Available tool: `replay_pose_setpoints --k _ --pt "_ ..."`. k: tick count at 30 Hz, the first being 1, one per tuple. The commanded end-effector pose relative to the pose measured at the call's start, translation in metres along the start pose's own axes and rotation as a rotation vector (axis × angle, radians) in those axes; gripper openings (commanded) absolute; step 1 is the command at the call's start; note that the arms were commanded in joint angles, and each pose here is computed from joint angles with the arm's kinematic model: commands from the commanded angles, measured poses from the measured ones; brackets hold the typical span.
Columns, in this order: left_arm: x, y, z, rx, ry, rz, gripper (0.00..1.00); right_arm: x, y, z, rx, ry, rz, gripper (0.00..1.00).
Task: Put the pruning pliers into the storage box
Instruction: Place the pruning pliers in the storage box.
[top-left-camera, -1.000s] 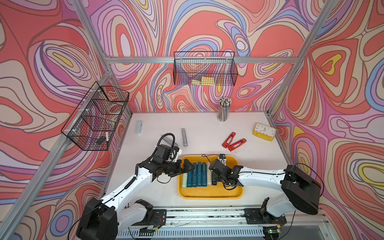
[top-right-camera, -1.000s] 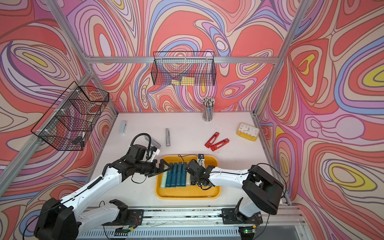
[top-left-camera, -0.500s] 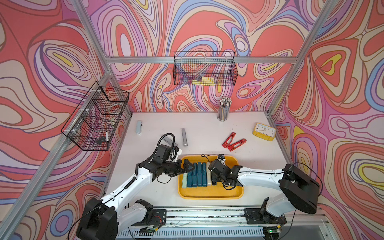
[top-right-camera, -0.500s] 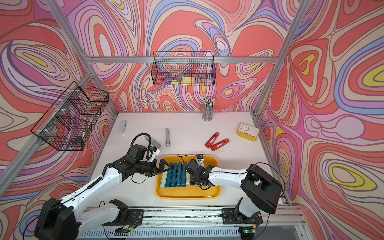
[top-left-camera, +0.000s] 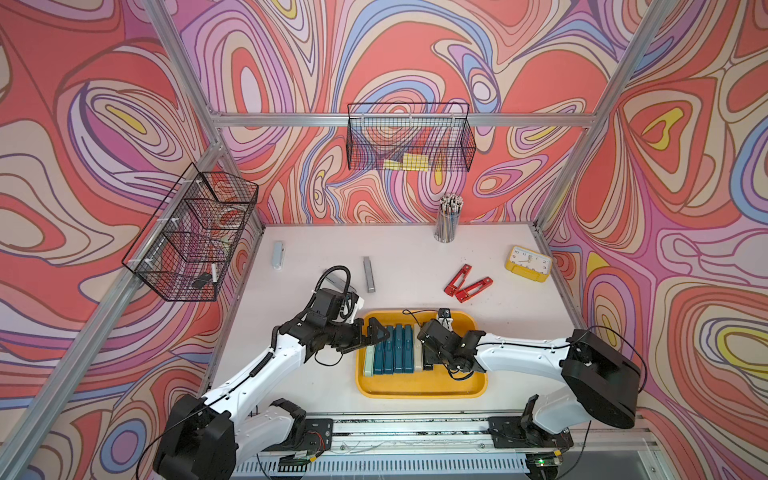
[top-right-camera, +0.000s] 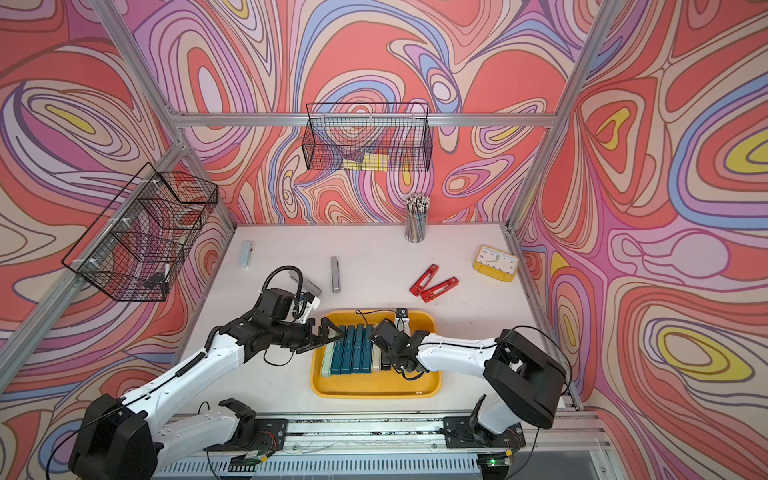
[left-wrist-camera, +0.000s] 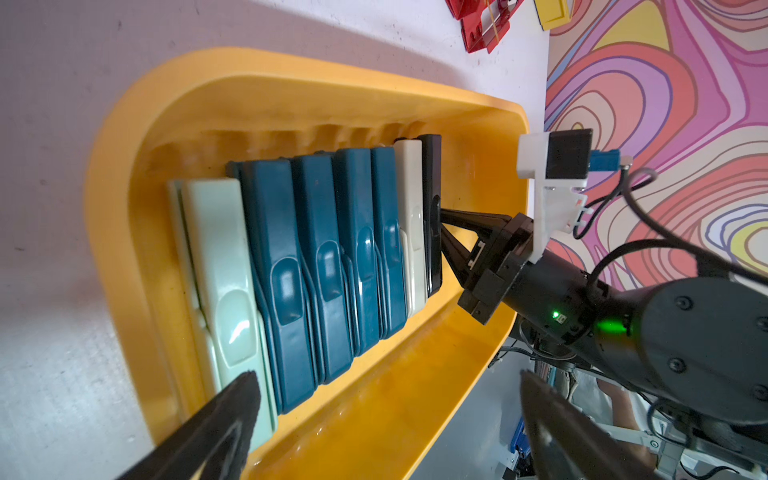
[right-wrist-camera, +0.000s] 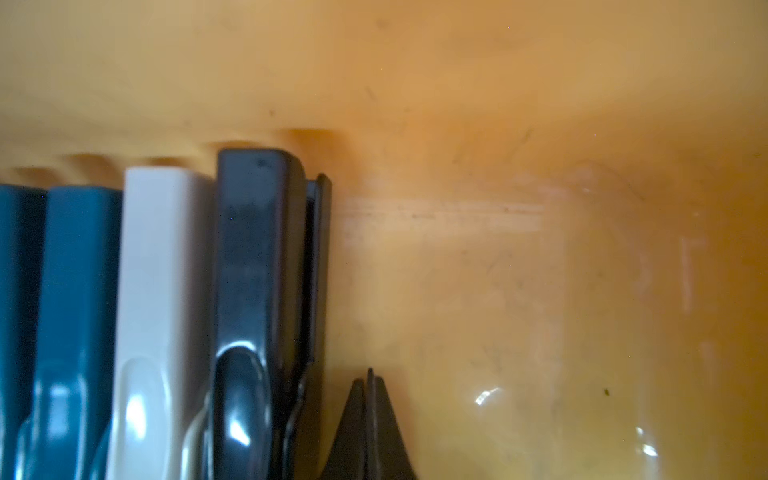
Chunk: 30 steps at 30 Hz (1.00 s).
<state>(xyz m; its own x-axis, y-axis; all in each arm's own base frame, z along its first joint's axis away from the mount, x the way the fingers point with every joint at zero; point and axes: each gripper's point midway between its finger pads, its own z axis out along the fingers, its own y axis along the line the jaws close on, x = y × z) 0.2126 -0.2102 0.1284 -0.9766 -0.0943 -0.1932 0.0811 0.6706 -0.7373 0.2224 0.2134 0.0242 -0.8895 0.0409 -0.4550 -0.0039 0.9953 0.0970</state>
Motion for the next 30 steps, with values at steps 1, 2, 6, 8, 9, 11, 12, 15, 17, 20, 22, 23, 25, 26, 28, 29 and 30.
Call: replay_pose_setpoints --k 1,2,6,8,9,11,12,15,17,20,22,23,25,26,28,29,30 --pt "-0.009 -0.008 -0.005 -0.012 -0.014 0.035 0.99 -0.005 -0.013 -0.01 0.056 -0.013 0.003 0.05" --pt "-0.01 -0.009 -0.005 -0.013 -0.015 0.04 0.99 -0.005 -0.013 -0.011 0.056 -0.016 0.002 0.05" --pt "-0.018 -0.017 -0.008 -0.014 -0.025 0.064 0.99 -0.01 -0.017 -0.019 0.064 -0.035 -0.001 0.06" --pt "-0.022 -0.021 -0.009 -0.011 -0.03 0.074 0.99 -0.015 -0.018 -0.023 0.079 -0.044 -0.009 0.06" --pt "-0.024 -0.024 -0.009 -0.007 -0.031 0.079 0.99 -0.018 -0.018 -0.026 0.086 -0.049 -0.018 0.06" --pt "-0.027 -0.028 -0.01 0.0 -0.032 0.083 0.99 -0.025 -0.015 -0.031 0.086 -0.06 -0.03 0.07" --pt "-0.028 -0.029 -0.01 0.002 -0.033 0.087 0.99 -0.029 -0.013 -0.033 0.082 -0.066 -0.035 0.07" --pt "-0.031 -0.031 -0.013 -0.01 -0.037 0.101 0.99 -0.044 -0.005 -0.04 0.06 -0.092 -0.041 0.08" --pt "-0.033 -0.031 -0.014 -0.021 -0.039 0.108 0.99 -0.054 0.003 -0.044 0.04 -0.104 -0.044 0.08" --pt "-0.035 -0.032 -0.016 -0.028 -0.043 0.119 0.99 -0.067 0.015 -0.048 0.019 -0.118 -0.058 0.08" --pt "-0.036 -0.033 -0.017 -0.034 -0.048 0.128 0.99 -0.074 0.022 -0.048 0.006 -0.122 -0.068 0.09" --pt "-0.037 -0.032 -0.017 -0.041 -0.049 0.13 0.99 -0.077 0.025 -0.047 0.0 -0.123 -0.072 0.1" --pt "-0.038 -0.032 -0.017 -0.048 -0.05 0.138 0.99 -0.083 0.033 -0.047 -0.015 -0.124 -0.082 0.12" --pt "-0.039 -0.033 -0.018 -0.049 -0.051 0.139 0.99 -0.085 0.036 -0.046 -0.02 -0.124 -0.085 0.13" --pt "-0.041 -0.034 -0.019 -0.053 -0.052 0.147 0.99 -0.089 0.045 -0.045 -0.036 -0.124 -0.098 0.18" --pt "-0.042 -0.033 -0.019 -0.057 -0.052 0.147 0.99 -0.092 0.048 -0.044 -0.042 -0.125 -0.101 0.2" --pt "-0.044 -0.034 -0.02 -0.06 -0.055 0.15 0.99 -0.094 0.051 -0.044 -0.047 -0.124 -0.106 0.21"
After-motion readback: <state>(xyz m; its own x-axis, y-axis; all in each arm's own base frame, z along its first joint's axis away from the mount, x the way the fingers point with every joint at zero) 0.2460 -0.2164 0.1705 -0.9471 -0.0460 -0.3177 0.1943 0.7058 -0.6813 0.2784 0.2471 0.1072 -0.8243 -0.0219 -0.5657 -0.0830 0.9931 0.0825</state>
